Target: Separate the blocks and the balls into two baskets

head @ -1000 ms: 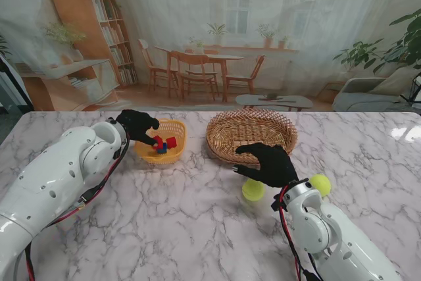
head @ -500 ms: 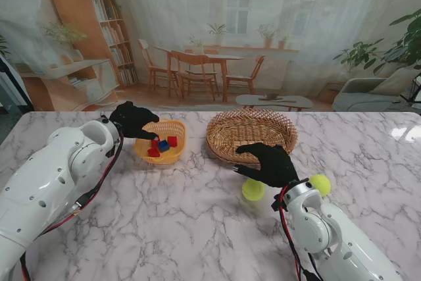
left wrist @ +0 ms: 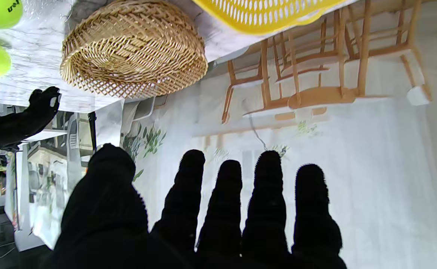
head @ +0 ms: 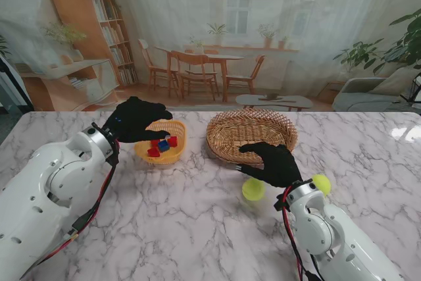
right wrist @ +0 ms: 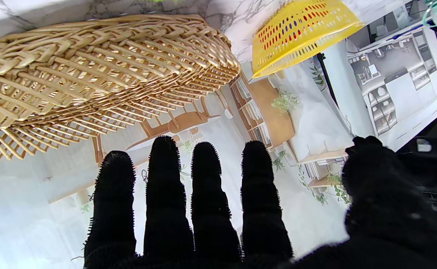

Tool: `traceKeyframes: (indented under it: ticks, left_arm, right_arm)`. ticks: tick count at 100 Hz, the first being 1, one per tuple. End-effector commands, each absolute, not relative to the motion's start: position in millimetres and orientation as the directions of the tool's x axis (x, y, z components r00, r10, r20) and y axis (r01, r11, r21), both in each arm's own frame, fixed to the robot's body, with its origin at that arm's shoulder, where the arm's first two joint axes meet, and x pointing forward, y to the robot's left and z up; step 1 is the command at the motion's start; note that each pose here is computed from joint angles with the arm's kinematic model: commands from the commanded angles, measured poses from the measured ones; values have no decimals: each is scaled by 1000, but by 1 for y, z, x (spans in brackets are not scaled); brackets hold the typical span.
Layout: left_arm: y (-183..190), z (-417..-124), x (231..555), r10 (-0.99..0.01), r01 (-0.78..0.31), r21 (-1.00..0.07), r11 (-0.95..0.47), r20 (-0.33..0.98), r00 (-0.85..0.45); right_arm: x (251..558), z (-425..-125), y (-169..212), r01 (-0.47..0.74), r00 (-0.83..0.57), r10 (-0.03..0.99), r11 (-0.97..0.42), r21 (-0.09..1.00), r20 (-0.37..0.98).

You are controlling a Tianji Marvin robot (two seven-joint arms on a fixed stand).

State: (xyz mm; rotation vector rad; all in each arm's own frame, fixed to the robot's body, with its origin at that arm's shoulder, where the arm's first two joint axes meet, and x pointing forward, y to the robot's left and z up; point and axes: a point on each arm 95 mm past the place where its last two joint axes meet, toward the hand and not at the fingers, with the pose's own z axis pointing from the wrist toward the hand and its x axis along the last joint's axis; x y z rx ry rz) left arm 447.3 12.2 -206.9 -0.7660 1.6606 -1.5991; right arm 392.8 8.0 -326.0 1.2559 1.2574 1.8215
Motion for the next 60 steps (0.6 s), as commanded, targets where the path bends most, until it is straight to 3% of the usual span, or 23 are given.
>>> traceKeyframes:
  ticks: [1, 30, 60]
  left_arm:
    - [7, -219, 440, -800, 40, -997, 63, -75, -595]
    - [-7, -260, 417, -809, 11, -994, -109, 82, -582]
    - [-9, -291, 415, -821, -39, -988, -153, 149, -552]
  right_arm:
    - [390, -327, 7, 39, -381, 848, -384, 923, 369]
    - [389, -326, 5, 27, -380, 849, -386, 922, 366]
    - [388, -325, 4, 18, -376, 852, -387, 922, 365]
